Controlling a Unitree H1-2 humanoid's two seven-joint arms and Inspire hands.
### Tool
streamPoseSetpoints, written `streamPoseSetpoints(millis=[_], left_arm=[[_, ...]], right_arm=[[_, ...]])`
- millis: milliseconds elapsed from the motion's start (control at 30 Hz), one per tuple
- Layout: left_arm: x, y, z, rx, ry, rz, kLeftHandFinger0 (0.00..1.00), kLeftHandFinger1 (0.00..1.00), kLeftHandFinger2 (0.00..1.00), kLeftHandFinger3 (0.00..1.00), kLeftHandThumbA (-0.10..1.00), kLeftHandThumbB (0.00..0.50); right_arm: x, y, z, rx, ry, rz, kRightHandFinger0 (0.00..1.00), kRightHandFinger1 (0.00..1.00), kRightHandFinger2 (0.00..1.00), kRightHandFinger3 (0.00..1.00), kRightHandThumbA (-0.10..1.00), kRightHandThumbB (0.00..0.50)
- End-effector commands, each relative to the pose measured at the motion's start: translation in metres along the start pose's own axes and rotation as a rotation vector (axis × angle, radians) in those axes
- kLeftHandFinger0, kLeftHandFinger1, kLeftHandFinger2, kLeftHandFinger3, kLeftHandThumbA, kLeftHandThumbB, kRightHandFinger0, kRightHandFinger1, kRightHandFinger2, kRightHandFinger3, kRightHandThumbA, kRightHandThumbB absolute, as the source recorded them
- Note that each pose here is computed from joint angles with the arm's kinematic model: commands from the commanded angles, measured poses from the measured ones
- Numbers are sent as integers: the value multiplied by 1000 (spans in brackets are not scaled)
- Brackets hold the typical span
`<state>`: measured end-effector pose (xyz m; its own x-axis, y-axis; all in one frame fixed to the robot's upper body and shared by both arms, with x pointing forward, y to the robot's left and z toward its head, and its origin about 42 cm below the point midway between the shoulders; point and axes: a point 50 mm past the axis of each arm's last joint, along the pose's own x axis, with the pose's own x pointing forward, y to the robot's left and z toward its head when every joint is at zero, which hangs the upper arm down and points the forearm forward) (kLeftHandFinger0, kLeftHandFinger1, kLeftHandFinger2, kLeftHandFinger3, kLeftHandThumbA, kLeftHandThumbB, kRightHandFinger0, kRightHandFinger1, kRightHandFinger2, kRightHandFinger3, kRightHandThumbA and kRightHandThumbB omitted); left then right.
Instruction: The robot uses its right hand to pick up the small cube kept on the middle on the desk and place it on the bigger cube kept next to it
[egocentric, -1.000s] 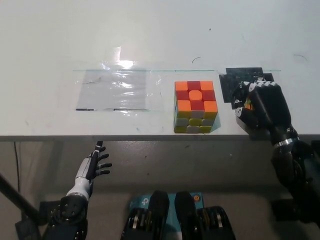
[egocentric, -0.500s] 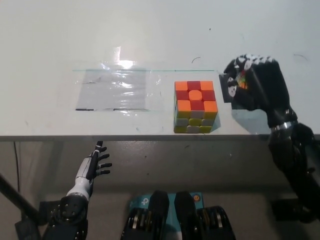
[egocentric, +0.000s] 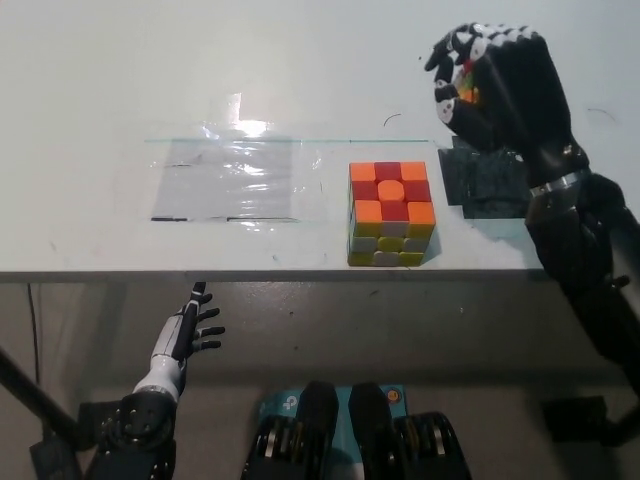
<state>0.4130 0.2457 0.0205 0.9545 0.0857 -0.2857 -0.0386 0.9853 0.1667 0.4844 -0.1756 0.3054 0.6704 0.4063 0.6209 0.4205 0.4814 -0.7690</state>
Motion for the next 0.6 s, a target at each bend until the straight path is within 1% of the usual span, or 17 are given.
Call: streamPoseSetpoints(millis=[0,100,133,167,200,233,267,300,333,367,400,433,467,500,533,567], left_arm=[[4,3,11,-2,-50,7,754,736,834,873,1000,94],[4,2,11,-2,-45,15,761,744,839,889,1000,91],[4,2,12,-9,-46,15,769,746,840,882,1000,92],[4,2,12,-12,-47,12,756,731,827,872,1000,87],[4,2,12,-9,-41,12,761,736,832,878,1000,104],[4,2,12,-13,-46,14,757,732,830,878,1000,96],[4,2,11,-11,-45,15,744,721,823,863,1000,104],[4,3,11,-4,-39,14,751,732,832,877,1000,111],[4,3,11,-2,-38,14,755,736,838,886,1000,109],[4,3,11,6,-41,15,751,734,831,883,1000,101],[4,3,11,11,-43,14,751,735,831,882,1000,100],[4,3,11,7,-46,16,741,720,819,877,1000,94],[4,3,11,5,-48,12,755,729,828,874,1000,98],[4,3,11,7,-47,13,756,730,830,875,1000,97],[5,3,12,5,-44,17,764,740,836,882,1000,107],[5,3,13,-2,-43,20,771,747,841,888,1000,106]], right_arm=[[35,-13,27,21,-88,-44,0,297,576,290,-100,281],[36,-4,34,51,-91,-29,0,238,531,280,-100,302],[34,3,41,53,-97,-16,0,262,533,289,-100,308],[32,7,44,53,-97,-18,0,256,530,298,-100,309],[30,11,46,62,-97,-21,0,242,521,297,-100,313],[28,16,48,97,-99,-32,0,210,506,286,-100,319],[26,19,49,91,-99,-31,0,196,491,264,-100,316],[24,24,51,88,-96,-30,0,193,487,259,-100,311],[23,25,51,87,-96,-30,0,192,487,257,-100,311],[19,29,53,104,-89,-14,0,188,496,275,-100,302],[17,31,53,110,-89,-10,0,165,483,245,-100,305],[15,33,53,113,-83,-1,0,187,497,236,-100,302],[9,35,53,100,-76,17,0,210,501,257,-100,280],[8,36,52,105,-75,19,0,200,480,203,-100,271],[6,38,51,117,-74,21,0,195,472,163,-100,255],[6,39,51,122,-74,23,0,166,441,129,-100,255]])
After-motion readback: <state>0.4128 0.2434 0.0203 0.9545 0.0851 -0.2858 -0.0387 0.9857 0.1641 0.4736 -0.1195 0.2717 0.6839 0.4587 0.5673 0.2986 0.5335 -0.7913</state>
